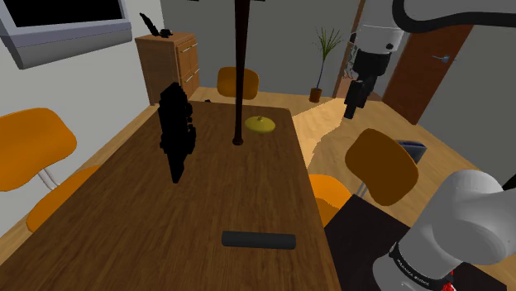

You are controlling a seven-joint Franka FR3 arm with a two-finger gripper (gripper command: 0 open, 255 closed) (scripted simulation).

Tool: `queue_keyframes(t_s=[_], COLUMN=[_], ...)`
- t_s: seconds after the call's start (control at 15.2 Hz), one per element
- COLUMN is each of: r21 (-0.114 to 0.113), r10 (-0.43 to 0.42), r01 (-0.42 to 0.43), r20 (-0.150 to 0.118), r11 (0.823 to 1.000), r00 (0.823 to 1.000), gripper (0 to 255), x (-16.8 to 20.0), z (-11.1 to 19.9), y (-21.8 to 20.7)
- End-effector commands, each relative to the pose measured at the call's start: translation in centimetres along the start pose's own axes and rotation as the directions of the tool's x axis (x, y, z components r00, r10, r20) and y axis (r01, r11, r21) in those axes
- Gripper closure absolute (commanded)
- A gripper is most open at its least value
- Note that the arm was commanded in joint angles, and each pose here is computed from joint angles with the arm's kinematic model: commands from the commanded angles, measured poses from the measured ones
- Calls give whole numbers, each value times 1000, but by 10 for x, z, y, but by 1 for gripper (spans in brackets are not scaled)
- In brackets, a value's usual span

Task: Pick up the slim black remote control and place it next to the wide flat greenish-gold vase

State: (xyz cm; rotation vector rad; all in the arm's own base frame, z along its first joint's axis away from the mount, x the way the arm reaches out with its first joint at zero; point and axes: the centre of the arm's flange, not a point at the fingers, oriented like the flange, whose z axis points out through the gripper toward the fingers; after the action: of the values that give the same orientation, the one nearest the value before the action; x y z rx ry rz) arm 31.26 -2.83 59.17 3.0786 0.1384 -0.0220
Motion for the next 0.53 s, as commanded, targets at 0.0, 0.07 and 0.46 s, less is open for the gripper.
queue_keyframes(t_s=[0.0,0.07,0.46], r21=[0,4,29], r10=[0,-20,-143], r01=[0,20,143], r20=[0,0,-2], r11=[1000,1000,989], r00=[1000,1000,990], gripper=[0,0,0], x=[0,4,27], z=[0,8,54], y=[0,-9,-66])
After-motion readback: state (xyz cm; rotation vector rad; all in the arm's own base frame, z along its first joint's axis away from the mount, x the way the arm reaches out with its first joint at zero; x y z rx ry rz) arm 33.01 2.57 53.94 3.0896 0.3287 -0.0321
